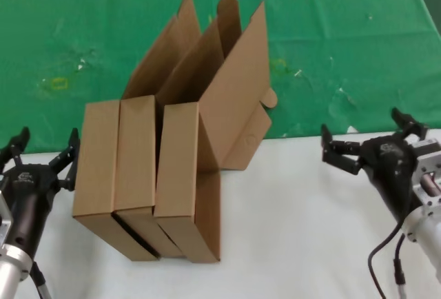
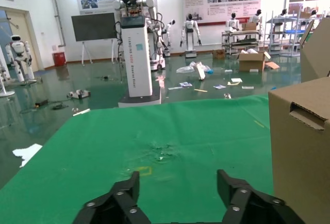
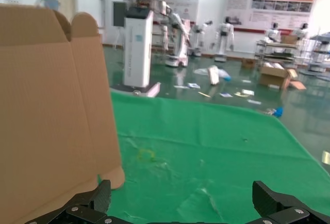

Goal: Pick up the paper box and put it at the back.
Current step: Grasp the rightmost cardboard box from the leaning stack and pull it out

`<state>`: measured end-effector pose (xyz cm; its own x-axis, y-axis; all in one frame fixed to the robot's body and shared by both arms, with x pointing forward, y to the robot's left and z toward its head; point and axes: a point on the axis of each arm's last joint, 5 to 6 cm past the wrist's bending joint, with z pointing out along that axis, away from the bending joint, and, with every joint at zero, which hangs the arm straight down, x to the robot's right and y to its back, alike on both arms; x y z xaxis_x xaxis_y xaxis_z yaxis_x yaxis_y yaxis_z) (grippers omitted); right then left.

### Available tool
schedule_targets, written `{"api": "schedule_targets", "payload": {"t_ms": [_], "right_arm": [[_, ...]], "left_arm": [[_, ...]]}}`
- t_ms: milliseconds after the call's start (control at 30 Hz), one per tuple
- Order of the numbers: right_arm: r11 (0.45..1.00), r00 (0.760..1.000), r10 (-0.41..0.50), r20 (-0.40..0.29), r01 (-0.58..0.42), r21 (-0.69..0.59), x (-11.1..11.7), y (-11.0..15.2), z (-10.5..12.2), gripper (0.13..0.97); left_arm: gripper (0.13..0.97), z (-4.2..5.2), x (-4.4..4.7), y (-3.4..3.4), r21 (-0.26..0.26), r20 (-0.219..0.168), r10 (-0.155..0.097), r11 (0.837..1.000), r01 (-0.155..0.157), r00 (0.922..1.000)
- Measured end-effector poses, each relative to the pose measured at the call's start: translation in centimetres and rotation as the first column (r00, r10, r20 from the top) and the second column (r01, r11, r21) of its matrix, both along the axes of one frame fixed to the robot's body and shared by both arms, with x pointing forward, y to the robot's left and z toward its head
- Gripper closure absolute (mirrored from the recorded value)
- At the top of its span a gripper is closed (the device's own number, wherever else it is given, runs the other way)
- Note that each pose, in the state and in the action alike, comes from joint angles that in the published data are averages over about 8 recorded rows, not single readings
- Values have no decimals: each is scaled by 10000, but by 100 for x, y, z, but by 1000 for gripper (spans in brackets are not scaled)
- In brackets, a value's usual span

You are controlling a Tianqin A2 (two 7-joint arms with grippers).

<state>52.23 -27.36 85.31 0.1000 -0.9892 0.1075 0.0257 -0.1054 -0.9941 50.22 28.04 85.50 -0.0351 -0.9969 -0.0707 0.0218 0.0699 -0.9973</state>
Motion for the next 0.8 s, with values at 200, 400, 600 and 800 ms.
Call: {"api": "schedule_targets", "payload": {"t_ms": [200,400,600,800], "right_arm": [[9894,9886,1434,468,-1421,-290,31,-97,20,130],[9074,9043,4168,923,-4078,-1019,71,-310,99,130],[7117,7189,6931,520,-6712,-2072,33,-498,174,130],[5150,5418,8400,-298,-8133,-2709,-26,-532,130,130]], "left_arm": [[598,0,0,0,0,0,0,10000,0,10000],[753,0,0,0,0,0,0,10000,0,10000],[787,0,0,0,0,0,0,10000,0,10000],[887,0,0,0,0,0,0,10000,0,10000]]}}
